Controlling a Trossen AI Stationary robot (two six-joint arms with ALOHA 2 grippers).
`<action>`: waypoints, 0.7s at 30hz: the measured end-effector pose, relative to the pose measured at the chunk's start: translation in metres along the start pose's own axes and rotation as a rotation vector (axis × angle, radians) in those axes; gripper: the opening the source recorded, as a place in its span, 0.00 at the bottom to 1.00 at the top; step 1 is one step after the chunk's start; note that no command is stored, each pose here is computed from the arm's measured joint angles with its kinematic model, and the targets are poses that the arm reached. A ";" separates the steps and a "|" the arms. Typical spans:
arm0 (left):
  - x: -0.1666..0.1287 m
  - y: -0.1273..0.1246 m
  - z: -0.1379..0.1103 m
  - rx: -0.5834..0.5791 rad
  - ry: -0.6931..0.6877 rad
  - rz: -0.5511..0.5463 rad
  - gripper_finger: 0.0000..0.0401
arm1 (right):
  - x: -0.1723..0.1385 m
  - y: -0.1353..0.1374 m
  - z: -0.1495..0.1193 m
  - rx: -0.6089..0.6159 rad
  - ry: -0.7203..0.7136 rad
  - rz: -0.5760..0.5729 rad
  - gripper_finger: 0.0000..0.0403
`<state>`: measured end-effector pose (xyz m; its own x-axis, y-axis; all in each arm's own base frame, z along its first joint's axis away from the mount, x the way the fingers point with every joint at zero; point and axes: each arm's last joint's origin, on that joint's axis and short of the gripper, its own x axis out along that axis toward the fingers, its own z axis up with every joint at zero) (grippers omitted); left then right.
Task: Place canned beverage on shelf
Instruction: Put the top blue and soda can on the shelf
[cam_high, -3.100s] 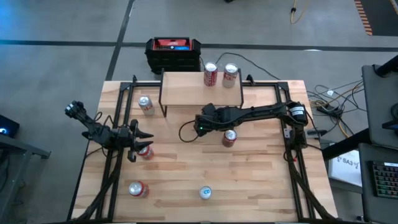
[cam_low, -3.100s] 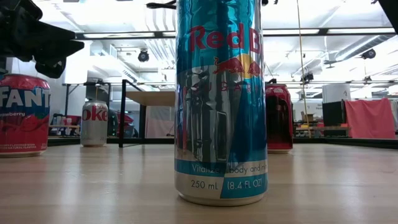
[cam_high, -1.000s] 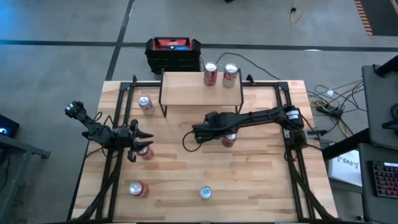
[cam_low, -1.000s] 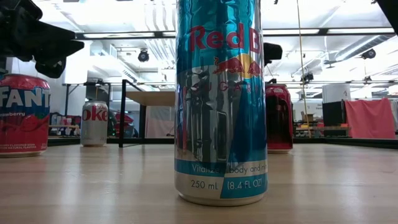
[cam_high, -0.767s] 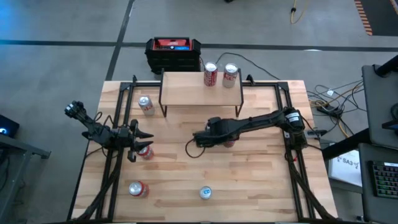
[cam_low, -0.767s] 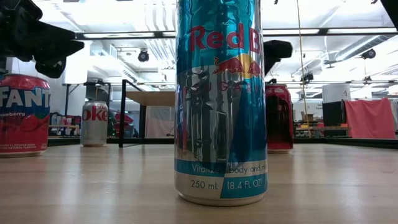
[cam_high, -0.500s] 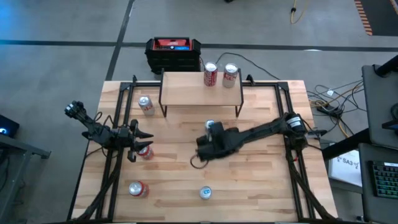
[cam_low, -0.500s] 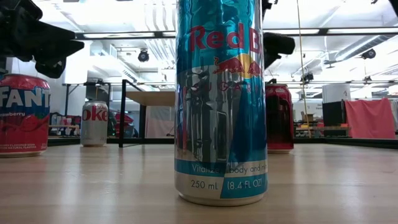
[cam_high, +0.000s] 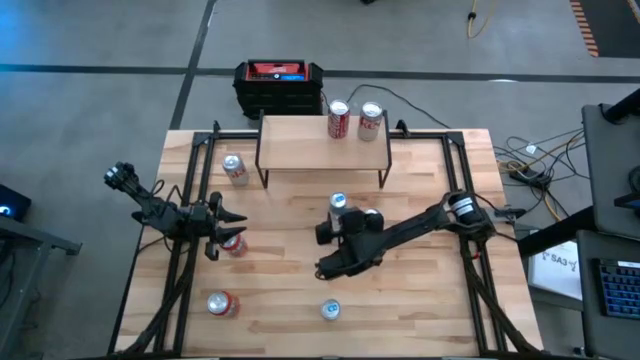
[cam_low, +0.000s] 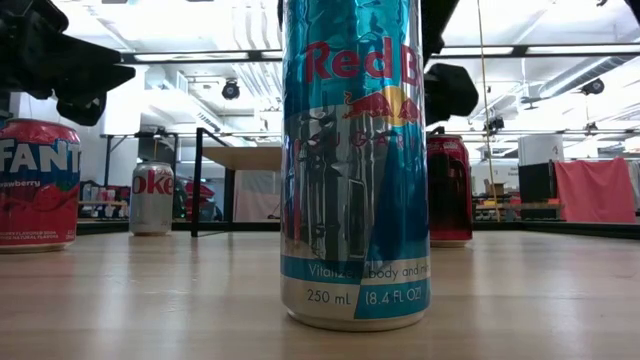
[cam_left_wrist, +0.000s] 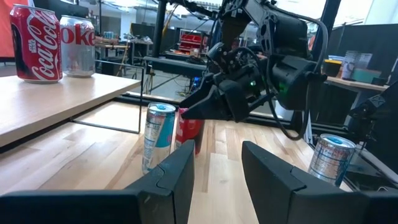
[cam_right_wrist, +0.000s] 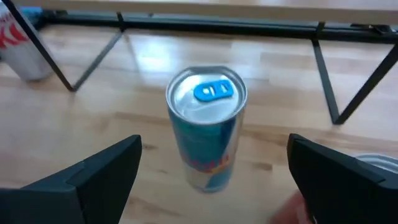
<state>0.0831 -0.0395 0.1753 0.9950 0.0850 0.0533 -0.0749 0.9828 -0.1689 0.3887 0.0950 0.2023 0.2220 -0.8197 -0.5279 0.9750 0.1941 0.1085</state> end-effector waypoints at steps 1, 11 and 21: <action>0.000 0.000 0.000 0.001 0.001 0.000 0.29 | 0.001 0.000 -0.001 0.009 -0.014 0.003 0.95; 0.000 0.000 0.000 0.000 0.000 0.000 0.29 | 0.008 0.004 0.002 0.073 -0.033 0.008 0.95; 0.000 0.000 0.000 0.000 0.000 0.000 0.29 | 0.018 0.004 0.007 0.073 0.001 -0.020 0.89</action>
<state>0.0831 -0.0395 0.1753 0.9949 0.0852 0.0535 -0.0750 0.9828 -0.1690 0.3972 0.0771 0.1991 0.2028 -0.8223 -0.5317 0.9775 0.1382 0.1591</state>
